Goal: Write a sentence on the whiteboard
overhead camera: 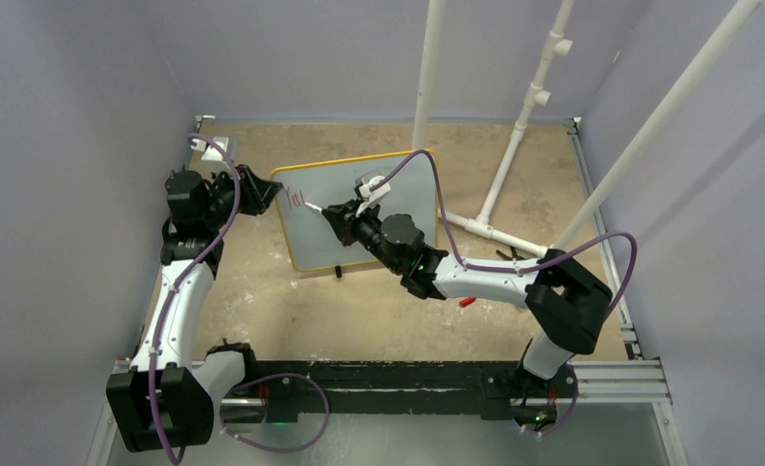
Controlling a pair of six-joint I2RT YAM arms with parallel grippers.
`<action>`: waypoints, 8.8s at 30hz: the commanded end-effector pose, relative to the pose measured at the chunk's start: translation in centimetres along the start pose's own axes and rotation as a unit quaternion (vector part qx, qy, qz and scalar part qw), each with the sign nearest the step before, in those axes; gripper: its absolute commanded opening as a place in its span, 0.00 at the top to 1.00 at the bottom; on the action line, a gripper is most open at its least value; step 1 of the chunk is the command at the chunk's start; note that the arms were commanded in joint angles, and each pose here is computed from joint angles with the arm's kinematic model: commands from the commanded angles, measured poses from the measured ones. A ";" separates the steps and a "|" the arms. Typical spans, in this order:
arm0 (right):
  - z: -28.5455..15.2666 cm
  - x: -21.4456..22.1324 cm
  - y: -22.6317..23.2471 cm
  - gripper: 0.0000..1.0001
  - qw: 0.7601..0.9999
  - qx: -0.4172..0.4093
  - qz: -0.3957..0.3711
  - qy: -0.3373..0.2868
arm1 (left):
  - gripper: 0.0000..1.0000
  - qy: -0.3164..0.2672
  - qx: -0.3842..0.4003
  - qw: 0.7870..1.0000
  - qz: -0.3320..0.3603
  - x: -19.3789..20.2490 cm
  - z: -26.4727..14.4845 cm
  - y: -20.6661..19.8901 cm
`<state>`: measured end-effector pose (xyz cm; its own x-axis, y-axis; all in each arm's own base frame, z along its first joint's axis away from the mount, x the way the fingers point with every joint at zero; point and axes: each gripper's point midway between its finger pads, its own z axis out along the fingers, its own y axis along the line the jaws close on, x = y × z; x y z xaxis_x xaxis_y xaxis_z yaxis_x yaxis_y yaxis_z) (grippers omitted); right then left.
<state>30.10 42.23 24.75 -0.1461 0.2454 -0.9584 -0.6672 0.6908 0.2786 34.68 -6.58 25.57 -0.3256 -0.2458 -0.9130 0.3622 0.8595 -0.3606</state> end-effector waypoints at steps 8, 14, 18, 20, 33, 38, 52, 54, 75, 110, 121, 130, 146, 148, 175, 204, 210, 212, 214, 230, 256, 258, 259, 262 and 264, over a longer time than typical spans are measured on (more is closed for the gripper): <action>0.0 -6.2 -0.5 1.00 0.997 0.029 -0.009 -0.069 | 0.76 -0.016 0.014 1.000 0.013 -0.9 0.0 -0.5; 0.2 -5.6 -0.2 1.00 0.998 0.021 -0.010 -0.062 | 0.76 -0.017 0.014 1.000 0.013 -1.0 -0.1 -0.5; 0.1 -4.9 -0.3 1.00 0.998 0.019 -0.011 -0.056 | 0.77 -0.017 0.013 1.000 0.013 -1.0 -0.1 -0.5; 0.0 -4.5 -0.5 1.00 0.998 0.020 -0.011 -0.054 | 0.76 -0.016 0.014 1.000 0.013 -1.0 -0.1 -0.5; -0.8 -1.5 -0.8 1.00 1.000 0.015 -0.006 -0.017 | 0.77 -0.017 0.013 1.000 0.013 -1.0 -0.1 -0.4; -0.9 -1.7 -1.1 1.00 1.000 0.022 -0.005 -0.019 | 0.76 -0.016 0.014 1.000 0.012 -1.0 0.0 -0.4; -2.7 -7.8 1.3 1.00 0.997 -0.027 0.010 -0.073 | 0.76 -0.016 0.013 1.000 0.012 -0.9 0.0 -0.4; -2.6 -8.0 1.5 1.00 0.997 -0.029 0.010 -0.071 | 0.77 -0.016 0.013 1.000 0.012 -0.9 0.0 -0.4; 0.0 -7.0 -0.9 1.00 0.998 0.010 -0.010 -0.066 | 0.77 -0.014 0.013 1.000 0.012 -0.7 0.0 -0.3; -1.1 -5.1 -1.8 1.00 0.999 0.010 -0.005 -0.046 | 0.77 -0.016 0.012 1.000 0.014 -0.9 -0.1 -0.3; -2.9 -8.3 -0.3 1.00 0.996 -0.026 0.008 -0.080 | 0.77 -0.016 0.010 1.000 0.013 -0.9 -0.1 -0.2; -2.5 -6.5 -1.8 1.00 0.999 0.002 0.006 -0.051 | 0.77 -0.014 0.011 1.000 0.013 -0.8 0.0 -0.2; -1.0 -5.1 -3.0 1.00 0.999 0.021 -0.003 -0.037 | 0.77 -0.014 0.011 1.000 0.013 -0.7 0.0 -0.2; -1.1 -4.9 -3.2 1.00 0.999 0.026 -0.006 -0.033 | 0.77 -0.013 0.011 1.000 0.013 -0.7 0.0 -0.2; -2.2 -3.9 -3.5 1.00 0.999 0.025 0.011 -0.030 | 0.77 -0.015 0.012 1.000 0.013 -0.8 0.0 -0.2; -2.2 -5.5 -4.1 1.00 0.997 0.050 0.015 -0.052 | 0.77 -0.016 0.010 1.000 0.015 -0.8 -0.1 -0.2; -2.5 -5.5 -4.5 1.00 0.997 0.058 0.016 -0.052 | 0.77 -0.015 0.010 1.000 0.015 -0.8 -0.1 -0.2; -2.5 -5.4 -4.4 1.00 0.997 0.057 0.017 -0.051 | 0.77 -0.015 0.011 1.000 0.015 -0.8 -0.1 -0.2; -2.4 -5.4 -4.4 1.00 0.997 0.056 0.017 -0.050 | 0.77 -0.016 0.011 1.000 0.015 -0.9 -0.1 -0.2; -3.2 -6.3 -2.6 1.00 0.998 0.000 -0.002 -0.065 | 0.77 -0.015 0.010 1.000 0.015 -0.8 -0.1 -0.2; -3.1 -3.0 -4.7 1.00 0.999 0.052 0.006 -0.016 | 0.77 -0.013 0.009 1.000 0.013 -0.7 0.0 -0.1; -3.4 -3.2 -4.9 1.00 0.998 0.057 0.007 -0.018 | 0.77 -0.013 0.010 1.000 0.014 -0.7 0.0 -0.1; -3.4 -3.4 -5.0 1.00 0.998 0.059 0.007 -0.020 | 0.77 -0.013 0.010 1.000 0.014 -0.7 0.0 -0.1; -3.5 -3.8 -5.0 1.00 0.998 0.062 0.007 -0.025 | 0.77 -0.013 0.010 1.000 0.014 -0.7 0.0 -0.2; -3.5 -4.3 -5.0 1.00 0.998 0.063 0.006 -0.030 | 0.77 -0.013 0.010 1.000 0.014 -0.7 0.0 -0.1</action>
<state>30.95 36.86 25.43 -0.1485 0.2569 -0.9549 -0.6145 0.7326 0.2927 34.73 -6.43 25.47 -0.3269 -0.2472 -0.9121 0.3581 0.8608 -0.3617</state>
